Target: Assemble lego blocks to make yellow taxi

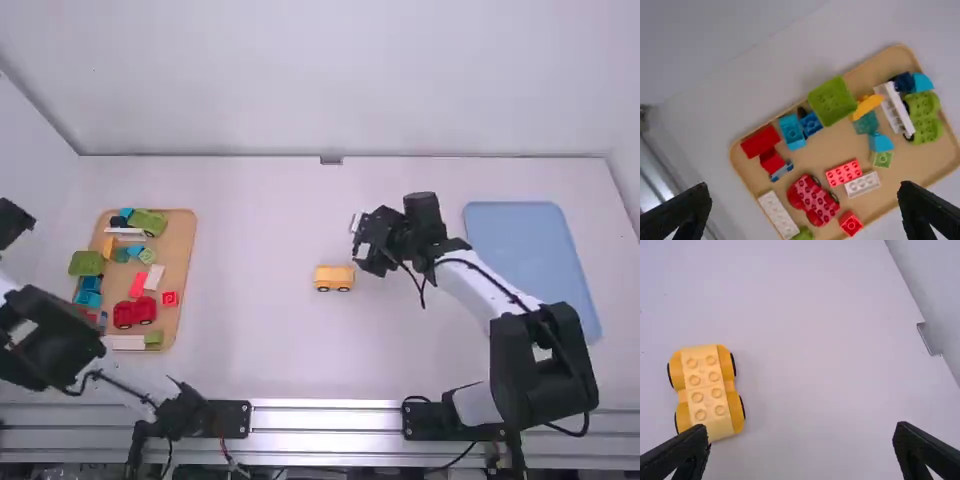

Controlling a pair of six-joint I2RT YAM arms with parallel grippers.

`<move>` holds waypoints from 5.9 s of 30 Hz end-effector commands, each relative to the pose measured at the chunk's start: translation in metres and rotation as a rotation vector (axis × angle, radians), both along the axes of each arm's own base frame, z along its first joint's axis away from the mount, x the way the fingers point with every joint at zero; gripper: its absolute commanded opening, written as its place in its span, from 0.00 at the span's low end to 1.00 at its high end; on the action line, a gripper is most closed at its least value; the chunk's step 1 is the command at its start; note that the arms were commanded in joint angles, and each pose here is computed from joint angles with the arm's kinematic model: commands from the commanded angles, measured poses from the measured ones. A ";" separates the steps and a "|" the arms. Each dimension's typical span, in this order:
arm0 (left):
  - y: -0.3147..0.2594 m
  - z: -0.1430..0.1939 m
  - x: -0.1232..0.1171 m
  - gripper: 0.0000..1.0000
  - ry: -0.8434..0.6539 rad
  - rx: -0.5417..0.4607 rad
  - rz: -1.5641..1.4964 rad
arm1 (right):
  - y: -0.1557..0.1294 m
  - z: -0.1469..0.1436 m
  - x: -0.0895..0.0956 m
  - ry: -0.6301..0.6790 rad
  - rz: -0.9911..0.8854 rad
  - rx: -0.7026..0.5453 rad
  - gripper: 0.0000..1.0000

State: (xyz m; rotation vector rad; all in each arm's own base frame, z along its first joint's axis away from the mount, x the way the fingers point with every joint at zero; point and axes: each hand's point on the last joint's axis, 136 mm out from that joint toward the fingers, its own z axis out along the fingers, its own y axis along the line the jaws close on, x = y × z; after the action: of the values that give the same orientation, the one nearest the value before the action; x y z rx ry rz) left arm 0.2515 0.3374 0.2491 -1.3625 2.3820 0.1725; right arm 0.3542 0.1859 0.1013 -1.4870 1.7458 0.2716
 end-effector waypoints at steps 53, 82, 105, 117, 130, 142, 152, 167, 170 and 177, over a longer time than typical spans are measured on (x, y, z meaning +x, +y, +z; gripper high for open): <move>-0.006 -0.226 0.101 0.43 0.432 -0.041 -0.811 | 0.017 0.012 0.003 0.009 -0.065 0.056 0.98; -0.018 -0.230 0.107 0.36 0.279 -0.111 -0.877 | 0.017 0.012 0.003 0.030 -0.088 0.072 0.98; -0.016 -0.257 0.104 0.38 0.297 -0.079 -0.914 | 0.017 0.012 0.003 0.045 -0.104 0.084 0.98; -0.020 -0.265 0.106 0.38 0.294 -0.070 -0.946 | 0.017 0.012 0.003 0.046 -0.104 0.084 0.98; -0.021 -0.267 0.111 0.26 0.265 -0.063 -0.951 | 0.017 0.012 0.003 0.047 -0.104 0.084 0.98; -0.026 -0.245 0.120 0.16 0.244 -0.048 -0.943 | 0.017 0.012 0.003 0.046 -0.103 0.085 0.98; -0.062 -0.140 0.147 0.07 0.108 0.093 -1.047 | 0.036 0.030 0.009 0.011 -0.113 0.163 0.98; -0.218 -0.040 0.132 0.06 -0.135 0.613 -1.382 | 0.049 0.075 0.030 -0.037 -0.175 0.378 0.98; -0.277 -0.024 0.127 0.08 -0.249 0.705 -1.544 | 0.057 0.090 0.028 -0.004 -0.160 0.474 0.98; -0.373 -0.024 0.124 0.02 -0.352 0.844 -1.772 | 0.063 0.122 0.019 0.234 -0.098 0.705 0.98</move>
State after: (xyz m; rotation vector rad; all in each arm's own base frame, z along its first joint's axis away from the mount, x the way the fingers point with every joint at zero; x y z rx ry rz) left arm 0.3796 -0.0214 0.2348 0.9935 1.9268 0.2864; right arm 0.3803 0.2426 0.2023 -0.9308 1.6394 0.7267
